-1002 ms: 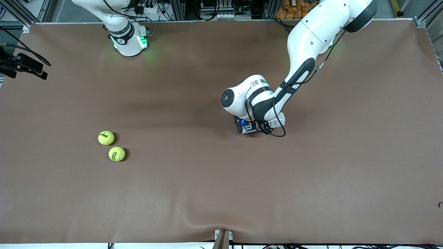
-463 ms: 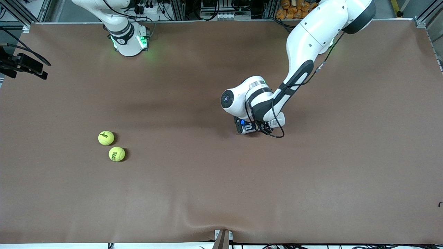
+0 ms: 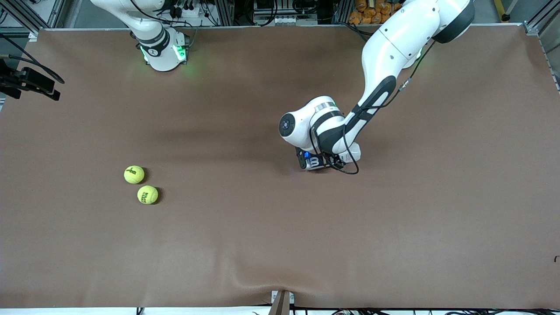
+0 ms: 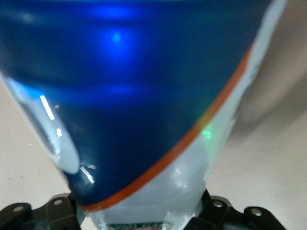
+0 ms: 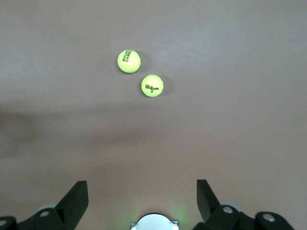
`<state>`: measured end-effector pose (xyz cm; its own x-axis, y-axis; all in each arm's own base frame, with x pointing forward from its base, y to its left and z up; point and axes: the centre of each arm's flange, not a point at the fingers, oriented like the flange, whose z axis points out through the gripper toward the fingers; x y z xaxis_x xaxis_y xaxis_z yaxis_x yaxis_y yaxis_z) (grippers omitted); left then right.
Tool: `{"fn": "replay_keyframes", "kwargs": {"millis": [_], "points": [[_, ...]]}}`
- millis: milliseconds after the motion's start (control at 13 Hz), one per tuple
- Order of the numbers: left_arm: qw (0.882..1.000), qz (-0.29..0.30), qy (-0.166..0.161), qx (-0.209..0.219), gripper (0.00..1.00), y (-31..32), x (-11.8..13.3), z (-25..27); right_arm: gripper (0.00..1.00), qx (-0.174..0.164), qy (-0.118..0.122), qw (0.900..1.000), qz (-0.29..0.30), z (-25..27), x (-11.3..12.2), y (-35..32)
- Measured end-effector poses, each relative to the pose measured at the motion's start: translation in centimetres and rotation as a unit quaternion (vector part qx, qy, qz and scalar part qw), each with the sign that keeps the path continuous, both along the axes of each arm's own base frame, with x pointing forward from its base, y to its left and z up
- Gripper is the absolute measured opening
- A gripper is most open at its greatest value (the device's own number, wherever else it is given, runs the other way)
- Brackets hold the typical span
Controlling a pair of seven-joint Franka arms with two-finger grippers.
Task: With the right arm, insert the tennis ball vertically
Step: 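Lift the can with the left gripper and turn it upright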
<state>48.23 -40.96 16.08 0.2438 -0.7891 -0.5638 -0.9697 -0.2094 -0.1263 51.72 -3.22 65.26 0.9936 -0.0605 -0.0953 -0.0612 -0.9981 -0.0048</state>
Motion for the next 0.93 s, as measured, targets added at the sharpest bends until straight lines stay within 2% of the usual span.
{"fn": "replay_keyframes", "kwargs": {"millis": [231, 540, 925], "points": [[1.000, -0.001, 0.000, 0.000, 0.82, 0.0, 0.0, 0.0, 1.00, 0.000, 0.001, 1.000, 0.000, 0.0, 0.0, 0.0], [1.000, 0.000, -0.003, -0.003, 0.84, -0.1, 0.2, 0.2, 1.00, 0.000, 0.001, 1.000, 0.000, 0.0, 0.0, 0.0], [0.999, -0.002, -0.027, -0.043, 0.84, -2.6, 1.6, 3.4, 1.00, 0.000, 0.002, 1.000, 0.001, 0.0, 0.0, 0.1]]}}
